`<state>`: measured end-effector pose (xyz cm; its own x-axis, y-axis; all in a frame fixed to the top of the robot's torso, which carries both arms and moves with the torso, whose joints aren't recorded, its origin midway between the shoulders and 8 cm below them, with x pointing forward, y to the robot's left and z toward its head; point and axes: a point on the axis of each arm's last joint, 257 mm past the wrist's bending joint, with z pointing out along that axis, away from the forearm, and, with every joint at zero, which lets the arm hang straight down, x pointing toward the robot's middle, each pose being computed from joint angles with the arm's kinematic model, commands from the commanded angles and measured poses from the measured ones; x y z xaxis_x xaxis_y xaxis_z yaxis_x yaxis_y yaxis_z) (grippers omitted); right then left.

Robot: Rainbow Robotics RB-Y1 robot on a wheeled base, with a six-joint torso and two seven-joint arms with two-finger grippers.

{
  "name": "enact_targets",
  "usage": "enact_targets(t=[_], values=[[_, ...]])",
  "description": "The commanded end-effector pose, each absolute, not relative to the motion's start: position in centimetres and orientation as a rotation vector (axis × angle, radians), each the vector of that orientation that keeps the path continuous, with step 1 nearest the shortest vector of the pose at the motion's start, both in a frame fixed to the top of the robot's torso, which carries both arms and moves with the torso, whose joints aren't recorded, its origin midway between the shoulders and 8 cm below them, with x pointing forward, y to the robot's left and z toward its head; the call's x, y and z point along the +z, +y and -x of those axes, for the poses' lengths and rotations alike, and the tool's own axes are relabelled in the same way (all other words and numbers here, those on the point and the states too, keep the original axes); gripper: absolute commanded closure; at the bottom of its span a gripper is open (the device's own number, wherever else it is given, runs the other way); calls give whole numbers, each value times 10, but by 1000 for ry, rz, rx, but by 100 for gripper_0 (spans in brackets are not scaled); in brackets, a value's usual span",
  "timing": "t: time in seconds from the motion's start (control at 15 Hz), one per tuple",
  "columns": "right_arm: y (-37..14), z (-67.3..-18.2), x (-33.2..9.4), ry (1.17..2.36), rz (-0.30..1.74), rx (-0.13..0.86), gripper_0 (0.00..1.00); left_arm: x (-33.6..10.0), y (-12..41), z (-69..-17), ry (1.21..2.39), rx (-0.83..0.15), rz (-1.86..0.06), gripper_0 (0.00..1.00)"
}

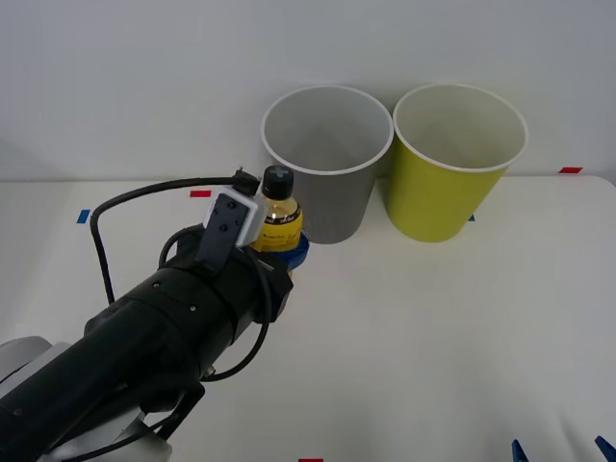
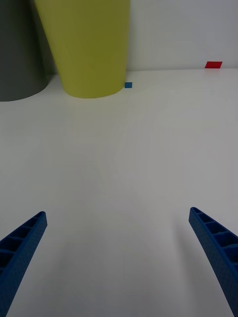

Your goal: Put cans in the gray bin and PET bottles in the light green bin.

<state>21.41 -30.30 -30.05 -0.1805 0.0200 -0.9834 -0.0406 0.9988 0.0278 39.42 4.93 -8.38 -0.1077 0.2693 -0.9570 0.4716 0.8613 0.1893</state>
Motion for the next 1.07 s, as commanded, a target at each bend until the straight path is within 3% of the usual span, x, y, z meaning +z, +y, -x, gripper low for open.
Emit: enact_targets(t=[0.07, 0.6, 0.87, 1.07], values=[[-303, -214, -301, 1751, 15, 54, 0, -71, 55, -405, 1706, -134, -562, 100], [-303, -214, -301, 1751, 15, 54, 0, -28, 53, -414, 1608, -124, -549, 100], [-303, -214, -301, 1751, 15, 54, 0, 4, 22, -408, 1544, -229, -567, 100], [-303, -214, -301, 1751, 15, 54, 0, 17, 3, -403, 1563, -252, -627, 100]])
